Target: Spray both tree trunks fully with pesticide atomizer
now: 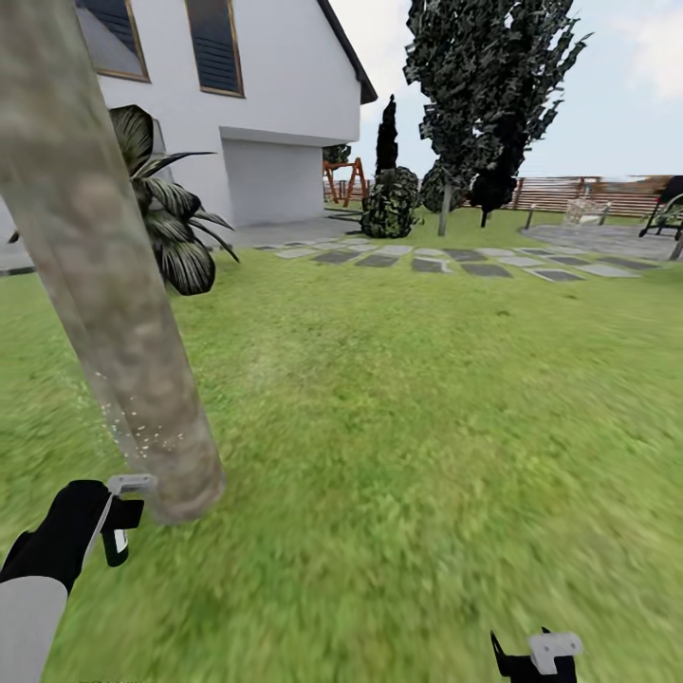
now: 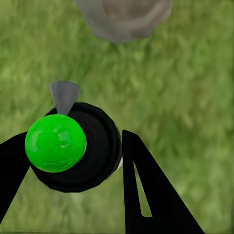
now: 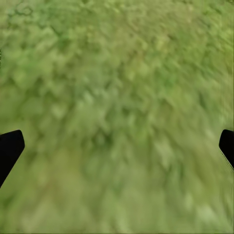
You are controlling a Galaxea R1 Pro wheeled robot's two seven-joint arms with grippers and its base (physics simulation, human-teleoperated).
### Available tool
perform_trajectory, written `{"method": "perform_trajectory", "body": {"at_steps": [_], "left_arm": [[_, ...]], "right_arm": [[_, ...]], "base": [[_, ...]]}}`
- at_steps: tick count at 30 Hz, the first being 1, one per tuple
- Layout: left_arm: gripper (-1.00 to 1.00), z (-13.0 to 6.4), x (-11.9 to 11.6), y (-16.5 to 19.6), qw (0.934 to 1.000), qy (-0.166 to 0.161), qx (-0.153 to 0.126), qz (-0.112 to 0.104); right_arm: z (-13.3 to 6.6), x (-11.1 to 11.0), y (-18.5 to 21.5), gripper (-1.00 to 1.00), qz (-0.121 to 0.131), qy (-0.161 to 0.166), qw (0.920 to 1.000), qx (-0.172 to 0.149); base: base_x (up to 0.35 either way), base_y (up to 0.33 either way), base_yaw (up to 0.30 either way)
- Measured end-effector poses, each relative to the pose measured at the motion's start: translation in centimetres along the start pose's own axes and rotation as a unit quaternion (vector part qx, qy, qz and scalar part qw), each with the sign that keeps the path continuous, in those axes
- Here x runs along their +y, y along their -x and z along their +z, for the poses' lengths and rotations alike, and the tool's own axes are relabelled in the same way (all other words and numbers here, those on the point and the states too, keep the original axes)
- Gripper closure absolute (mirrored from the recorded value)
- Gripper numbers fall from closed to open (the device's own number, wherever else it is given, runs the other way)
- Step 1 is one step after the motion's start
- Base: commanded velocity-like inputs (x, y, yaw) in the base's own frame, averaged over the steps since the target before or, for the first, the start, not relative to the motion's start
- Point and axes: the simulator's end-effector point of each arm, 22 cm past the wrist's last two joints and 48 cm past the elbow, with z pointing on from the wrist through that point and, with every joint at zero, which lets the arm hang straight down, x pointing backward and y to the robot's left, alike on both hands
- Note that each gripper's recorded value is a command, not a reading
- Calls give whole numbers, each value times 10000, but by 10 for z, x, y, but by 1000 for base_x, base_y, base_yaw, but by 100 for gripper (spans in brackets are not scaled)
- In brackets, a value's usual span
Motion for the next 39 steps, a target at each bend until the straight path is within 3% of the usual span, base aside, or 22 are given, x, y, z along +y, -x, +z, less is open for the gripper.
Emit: {"method": "perform_trajectory", "body": {"at_steps": [10,23,29,32,35,37,39], "left_arm": [[100,0,0,0,10000,-4,5,-2],[100,0,1,-1,10000,3,10,-14],[100,-3,-1,6,10000,-16,-69,-32],[100,-8,-17,23,9997,-140,-172,-52],[100,-23,-28,64,9987,-238,-439,-132],[100,-36,-29,95,9973,-272,-658,-185],[100,-41,-23,104,9971,-219,-702,-198]], "right_arm": [[0,0,0,-100,0,1,10000,-2],[0,0,0,-100,0,-1,10000,-4],[0,-1,0,-100,5,-11,10000,-6],[0,-2,1,-100,9,-22,10000,-11],[0,-2,1,-100,11,-26,10000,-13],[0,-3,1,-100,5,-34,10000,-14],[0,-3,1,-100,4,-31,10000,-12]], "base": [[179,-234,259],[21,-262,11],[-59,-58,165],[-1,-1,54],[0,0,6],[0,0,0],[0,0,0]]}}
